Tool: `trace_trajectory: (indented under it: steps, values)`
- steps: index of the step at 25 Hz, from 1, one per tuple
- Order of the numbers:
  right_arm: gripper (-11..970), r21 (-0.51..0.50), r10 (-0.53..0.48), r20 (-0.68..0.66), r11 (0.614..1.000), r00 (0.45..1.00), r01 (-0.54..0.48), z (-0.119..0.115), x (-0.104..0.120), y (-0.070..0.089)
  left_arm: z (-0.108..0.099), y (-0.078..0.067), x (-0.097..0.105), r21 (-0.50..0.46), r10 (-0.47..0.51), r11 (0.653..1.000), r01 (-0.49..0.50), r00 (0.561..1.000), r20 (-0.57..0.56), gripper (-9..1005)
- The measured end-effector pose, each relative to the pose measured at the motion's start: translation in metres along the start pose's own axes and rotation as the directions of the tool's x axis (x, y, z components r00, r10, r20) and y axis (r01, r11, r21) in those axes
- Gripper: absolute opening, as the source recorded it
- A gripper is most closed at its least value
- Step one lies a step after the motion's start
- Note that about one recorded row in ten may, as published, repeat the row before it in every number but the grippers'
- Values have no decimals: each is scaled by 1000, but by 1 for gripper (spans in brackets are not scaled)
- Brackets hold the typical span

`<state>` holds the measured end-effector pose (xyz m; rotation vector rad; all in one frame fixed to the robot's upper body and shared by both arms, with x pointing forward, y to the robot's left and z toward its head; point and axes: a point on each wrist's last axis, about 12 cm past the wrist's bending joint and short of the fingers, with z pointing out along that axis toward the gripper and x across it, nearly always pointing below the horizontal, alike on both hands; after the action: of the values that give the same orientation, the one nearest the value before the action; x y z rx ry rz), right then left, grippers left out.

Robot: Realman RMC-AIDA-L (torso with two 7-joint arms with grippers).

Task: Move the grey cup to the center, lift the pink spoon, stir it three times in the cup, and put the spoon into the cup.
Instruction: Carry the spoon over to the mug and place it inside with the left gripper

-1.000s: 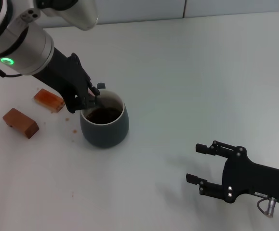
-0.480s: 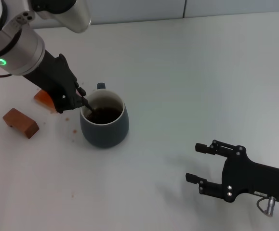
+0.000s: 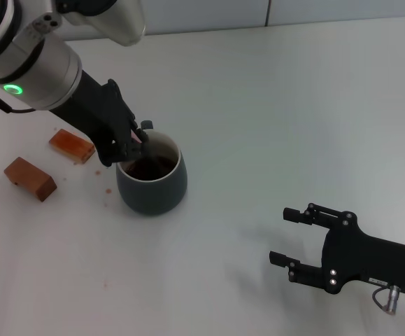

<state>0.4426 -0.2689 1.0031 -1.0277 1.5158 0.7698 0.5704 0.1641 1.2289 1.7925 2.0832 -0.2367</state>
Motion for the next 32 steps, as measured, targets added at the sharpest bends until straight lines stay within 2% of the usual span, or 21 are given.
trace_trajectory:
  steps: [2, 10, 14, 17, 20, 32]
  values:
    - [726, -1, 0, 0, 1000, 1000, 0, 0, 0, 0, 2, 5, -1, -40, -14, 999, 15, 1000, 6, 200]
    - [726, -4, 0, 0, 1000, 1000, 0, 0, 0, 0, 1, 9, 6, -71, -48, 996, 45, 998, -37, 205]
    - [726, -6, -1, 0, 1000, 1000, 1, 1, 0, 0, 1, 9, 6, -71, -48, 996, 45, 998, -37, 207]
    - [726, -7, -1, 0, 1000, 1000, 1, 1, 0, 0, 0, 5, 10, -37, -58, 998, 56, 996, -65, 209]
    - [726, -8, -1, 0, 1000, 1000, 1, 1, 0, 0, 0, 1, 7, -1, -47, 999, 47, 999, -25, 211]
    - [726, -11, 3, 3, 1000, 1000, -3, 1, 0, 2, 6, 3, 7, -19, -55, 998, 55, 998, -2, 217]
